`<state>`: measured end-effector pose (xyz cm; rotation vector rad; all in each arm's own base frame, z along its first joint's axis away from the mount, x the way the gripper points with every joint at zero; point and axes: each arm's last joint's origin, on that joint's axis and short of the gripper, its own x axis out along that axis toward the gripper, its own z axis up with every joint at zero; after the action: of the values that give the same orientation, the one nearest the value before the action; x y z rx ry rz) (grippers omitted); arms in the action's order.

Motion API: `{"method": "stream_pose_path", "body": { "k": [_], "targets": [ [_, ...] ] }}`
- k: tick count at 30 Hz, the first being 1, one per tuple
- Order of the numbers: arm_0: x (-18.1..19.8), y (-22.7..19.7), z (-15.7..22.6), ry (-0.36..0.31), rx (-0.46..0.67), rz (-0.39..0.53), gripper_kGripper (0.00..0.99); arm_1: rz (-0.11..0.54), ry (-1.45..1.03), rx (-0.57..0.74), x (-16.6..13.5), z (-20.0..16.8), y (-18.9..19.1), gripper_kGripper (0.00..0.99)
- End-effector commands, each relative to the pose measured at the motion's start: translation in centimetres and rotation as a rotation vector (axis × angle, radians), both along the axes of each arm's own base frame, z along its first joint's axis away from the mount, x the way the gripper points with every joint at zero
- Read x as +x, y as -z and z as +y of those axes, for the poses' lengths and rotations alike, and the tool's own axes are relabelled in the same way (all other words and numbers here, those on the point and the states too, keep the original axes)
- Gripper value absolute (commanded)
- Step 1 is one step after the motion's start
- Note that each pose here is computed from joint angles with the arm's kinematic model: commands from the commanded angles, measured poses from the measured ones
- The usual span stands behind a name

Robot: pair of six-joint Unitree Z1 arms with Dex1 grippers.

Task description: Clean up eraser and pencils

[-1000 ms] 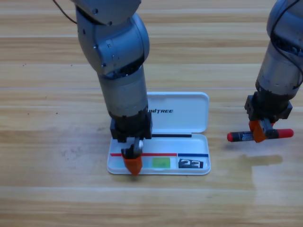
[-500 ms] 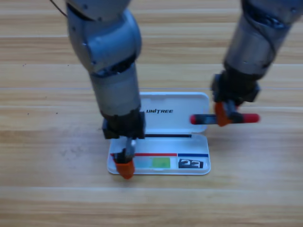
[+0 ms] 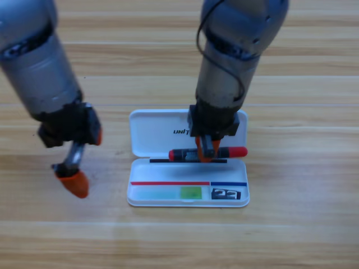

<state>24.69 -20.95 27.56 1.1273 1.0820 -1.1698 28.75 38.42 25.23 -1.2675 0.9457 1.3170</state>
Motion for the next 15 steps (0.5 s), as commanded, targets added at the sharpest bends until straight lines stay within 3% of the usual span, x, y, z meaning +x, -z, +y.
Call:
{"method": "stream_pose_path", "body": {
  "k": [1, 12, 15],
  "targets": [
    [0.2, 1.0, 2.7, -0.046, 0.003, 0.024, 0.99, 0.051, -0.027, -0.083, -0.4, 2.4, 5.0, 0.0],
    [0.1, 1.5, 2.9, -0.048, -0.006, 0.017, 0.99, 0.06, -0.013, -0.096, 0.1, 2.6, 6.1, 0.021],
    [0.1, 1.8, 2.9, -0.048, -0.006, 0.017, 0.99, 0.059, -0.007, -0.093, 0.0, 2.5, 5.8, 0.342]
  ]
}}
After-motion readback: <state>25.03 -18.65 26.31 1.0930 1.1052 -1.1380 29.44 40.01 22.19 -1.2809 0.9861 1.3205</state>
